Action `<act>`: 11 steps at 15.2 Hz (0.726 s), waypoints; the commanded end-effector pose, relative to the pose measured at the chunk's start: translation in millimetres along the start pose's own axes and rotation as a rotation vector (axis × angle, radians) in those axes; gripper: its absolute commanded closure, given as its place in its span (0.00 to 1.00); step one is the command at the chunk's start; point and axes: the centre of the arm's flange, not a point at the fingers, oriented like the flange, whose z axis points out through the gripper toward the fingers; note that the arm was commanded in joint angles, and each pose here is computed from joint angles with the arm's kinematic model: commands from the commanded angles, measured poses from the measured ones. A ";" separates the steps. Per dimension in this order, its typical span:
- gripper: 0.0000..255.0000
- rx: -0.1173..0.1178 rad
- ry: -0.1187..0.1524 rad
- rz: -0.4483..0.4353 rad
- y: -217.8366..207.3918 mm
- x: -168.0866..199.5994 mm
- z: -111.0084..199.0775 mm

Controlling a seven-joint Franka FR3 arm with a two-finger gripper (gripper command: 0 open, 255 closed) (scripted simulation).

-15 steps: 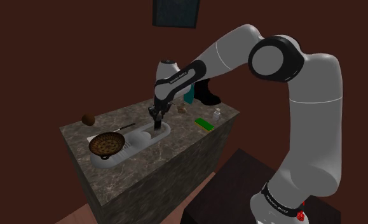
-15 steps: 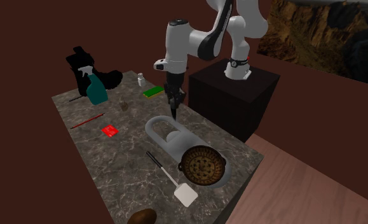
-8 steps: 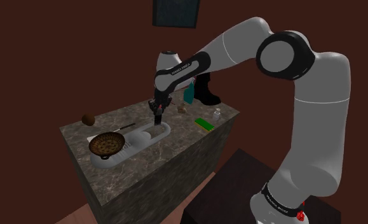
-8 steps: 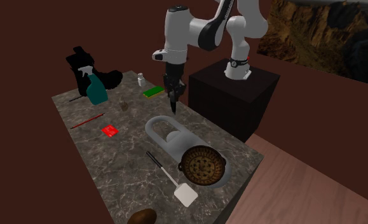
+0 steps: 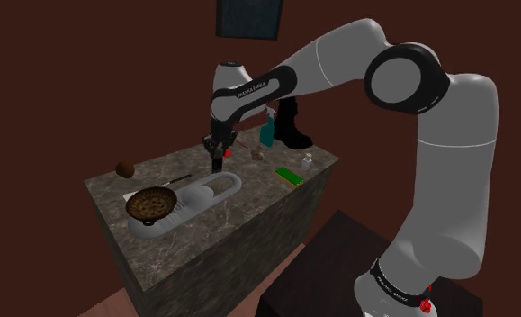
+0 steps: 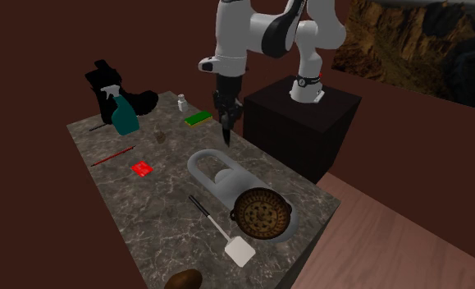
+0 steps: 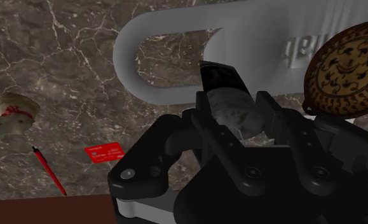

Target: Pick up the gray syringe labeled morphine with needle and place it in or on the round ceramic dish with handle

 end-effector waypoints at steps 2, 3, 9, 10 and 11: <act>1.00 0.000 0.000 0.001 -36.5 7.5 -5.3; 1.00 0.000 0.000 0.001 -49.4 10.2 -6.0; 1.00 0.000 0.000 0.001 -126.8 26.4 -9.8; 1.00 0.000 0.000 0.001 -139.7 29.1 -10.4; 1.00 0.000 0.000 0.001 -152.6 31.7 -11.0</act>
